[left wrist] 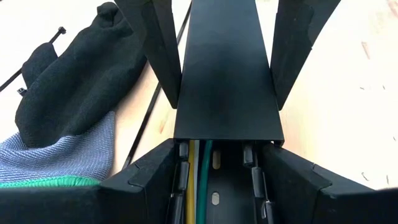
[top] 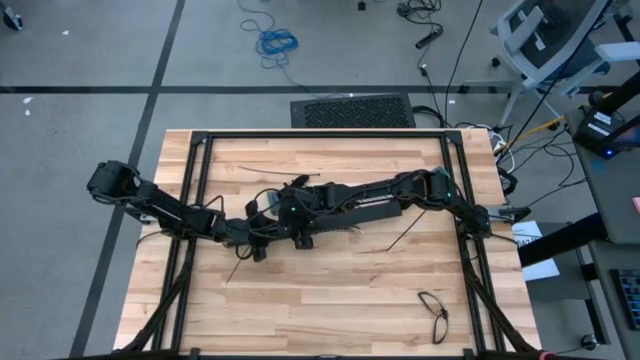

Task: Ziptie cables
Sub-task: Close the cable duct

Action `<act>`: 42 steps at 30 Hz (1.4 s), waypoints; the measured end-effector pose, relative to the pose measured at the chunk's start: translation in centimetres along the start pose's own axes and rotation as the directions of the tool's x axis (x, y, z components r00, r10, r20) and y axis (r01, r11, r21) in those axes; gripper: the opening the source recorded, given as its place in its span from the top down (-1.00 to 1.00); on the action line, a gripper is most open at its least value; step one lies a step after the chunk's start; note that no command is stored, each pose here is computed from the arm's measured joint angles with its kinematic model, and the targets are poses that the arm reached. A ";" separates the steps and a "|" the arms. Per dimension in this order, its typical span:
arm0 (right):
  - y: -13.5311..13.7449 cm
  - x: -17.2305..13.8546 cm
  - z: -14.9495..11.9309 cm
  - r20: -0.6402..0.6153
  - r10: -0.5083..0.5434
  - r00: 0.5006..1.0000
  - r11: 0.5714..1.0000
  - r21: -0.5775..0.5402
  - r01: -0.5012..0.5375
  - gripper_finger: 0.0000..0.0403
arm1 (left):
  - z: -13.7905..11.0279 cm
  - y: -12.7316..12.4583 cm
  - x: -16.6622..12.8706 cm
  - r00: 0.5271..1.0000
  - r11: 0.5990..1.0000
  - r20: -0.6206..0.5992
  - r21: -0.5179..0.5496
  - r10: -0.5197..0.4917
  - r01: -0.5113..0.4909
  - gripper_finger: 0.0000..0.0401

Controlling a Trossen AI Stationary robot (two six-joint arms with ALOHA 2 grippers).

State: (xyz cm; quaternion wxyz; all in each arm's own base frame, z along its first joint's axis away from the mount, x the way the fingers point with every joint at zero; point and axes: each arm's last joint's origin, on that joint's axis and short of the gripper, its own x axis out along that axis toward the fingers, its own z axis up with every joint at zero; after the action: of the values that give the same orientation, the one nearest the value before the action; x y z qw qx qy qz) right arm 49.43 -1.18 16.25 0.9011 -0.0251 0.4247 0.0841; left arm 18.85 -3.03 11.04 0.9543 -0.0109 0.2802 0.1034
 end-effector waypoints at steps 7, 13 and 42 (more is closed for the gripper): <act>0.0 0.0 0.0 0.002 0.005 1.000 1.000 -0.004 -0.005 -0.24 | -0.2 0.1 0.1 1.000 0.999 -0.024 -0.049 -0.013 0.012 -0.30; 0.1 0.0 0.0 -0.001 0.008 1.000 1.000 -0.006 -0.008 -0.24 | -0.3 0.4 0.4 0.999 0.998 -0.045 -0.055 -0.023 0.020 -0.73; -0.2 -0.6 -1.3 -0.159 -0.002 0.987 0.989 0.144 0.025 -0.24 | 1.5 -0.6 -5.7 0.959 0.960 0.042 -0.005 -0.280 0.280 -0.95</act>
State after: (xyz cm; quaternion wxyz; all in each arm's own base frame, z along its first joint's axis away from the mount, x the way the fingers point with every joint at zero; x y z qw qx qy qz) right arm 48.09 -1.57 15.91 0.8645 0.0312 0.4997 0.0444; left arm 15.07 -4.62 15.29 0.9648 -0.0537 0.2556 -0.0308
